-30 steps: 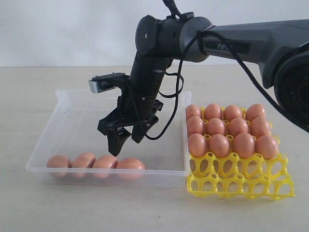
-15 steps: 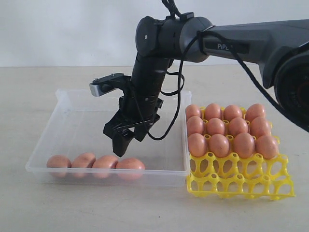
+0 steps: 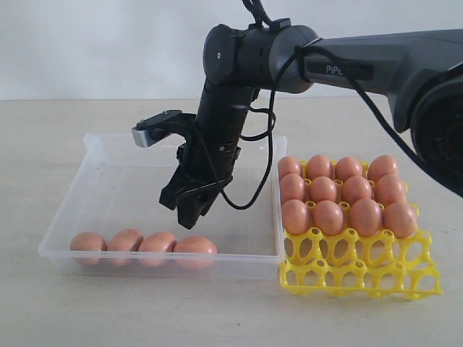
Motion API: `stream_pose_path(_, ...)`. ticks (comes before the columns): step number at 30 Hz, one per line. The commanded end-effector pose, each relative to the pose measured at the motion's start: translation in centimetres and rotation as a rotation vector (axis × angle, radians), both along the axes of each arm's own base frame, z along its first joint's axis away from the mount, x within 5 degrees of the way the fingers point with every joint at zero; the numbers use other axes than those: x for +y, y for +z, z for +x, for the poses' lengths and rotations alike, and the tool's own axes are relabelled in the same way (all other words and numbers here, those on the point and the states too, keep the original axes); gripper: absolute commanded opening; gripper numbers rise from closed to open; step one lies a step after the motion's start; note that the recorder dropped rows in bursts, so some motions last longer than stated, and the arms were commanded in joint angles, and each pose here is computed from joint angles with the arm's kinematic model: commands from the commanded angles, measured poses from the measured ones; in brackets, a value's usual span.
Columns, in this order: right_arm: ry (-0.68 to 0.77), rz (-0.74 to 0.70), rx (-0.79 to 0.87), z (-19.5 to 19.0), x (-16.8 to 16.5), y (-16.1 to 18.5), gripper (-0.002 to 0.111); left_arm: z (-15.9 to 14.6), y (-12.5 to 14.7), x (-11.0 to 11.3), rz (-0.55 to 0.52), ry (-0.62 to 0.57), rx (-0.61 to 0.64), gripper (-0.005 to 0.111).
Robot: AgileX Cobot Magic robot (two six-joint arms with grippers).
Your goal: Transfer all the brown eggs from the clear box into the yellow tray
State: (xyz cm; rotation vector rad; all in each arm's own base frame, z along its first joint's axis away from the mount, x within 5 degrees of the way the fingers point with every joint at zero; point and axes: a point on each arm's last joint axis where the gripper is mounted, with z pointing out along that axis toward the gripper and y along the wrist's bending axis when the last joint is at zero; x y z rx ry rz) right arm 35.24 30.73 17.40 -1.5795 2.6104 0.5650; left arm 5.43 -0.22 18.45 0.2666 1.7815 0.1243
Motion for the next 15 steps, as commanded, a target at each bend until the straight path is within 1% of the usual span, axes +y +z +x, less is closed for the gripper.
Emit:
stream_pose_path(1,-0.013,0.037,0.002,-0.2,0.2,1.3,0.0,0.0,0.1,0.0,-0.008,0.0,-0.01,-0.004)
stream_pose_path(4,-0.038,0.047,-0.013,-0.3,0.1,2.4,0.0,0.0,0.1,0.0,-0.008,0.0,-0.01,-0.004)
stream_pose_path(7,-0.029,0.071,-0.045,-0.5,0.0,4.1,0.0,0.0,0.1,0.0,-0.008,0.0,-0.01,-0.004)
stream_pose_path(9,0.025,0.09,-0.081,-1.1,0.3,5.3,0.0,0.0,0.1,0.0,-0.008,0.0,-0.01,-0.004)
stream_pose_path(10,0.081,0.099,-0.108,-1.6,0.7,5.8,0.0,0.0,0.1,0.0,-0.008,0.0,-0.01,-0.004)
stream_pose_path(11,0.113,0.132,-0.172,-1.8,1.3,6.3,0.0,0.0,0.1,0.0,-0.008,0.0,-0.01,-0.004)
stream_pose_path(12,0.113,0.168,-0.234,-2.0,2.1,6.8,0.0,0.0,0.1,0.0,-0.008,0.0,-0.01,-0.004)
stream_pose_path(13,0.067,0.22,-0.304,-1.9,3.2,7.3,0.0,0.0,0.1,0.0,-0.008,0.0,-0.01,-0.004)
stream_pose_path(14,-0.042,0.286,-0.347,-1.8,4.4,7.8,0.0,0.0,0.1,0.0,-0.008,0.0,-0.01,-0.004)
stream_pose_path(15,-0.204,0.36,-0.353,-1.6,5.3,8.3,0.0,0.0,0.1,0.0,-0.008,0.0,-0.01,-0.004)
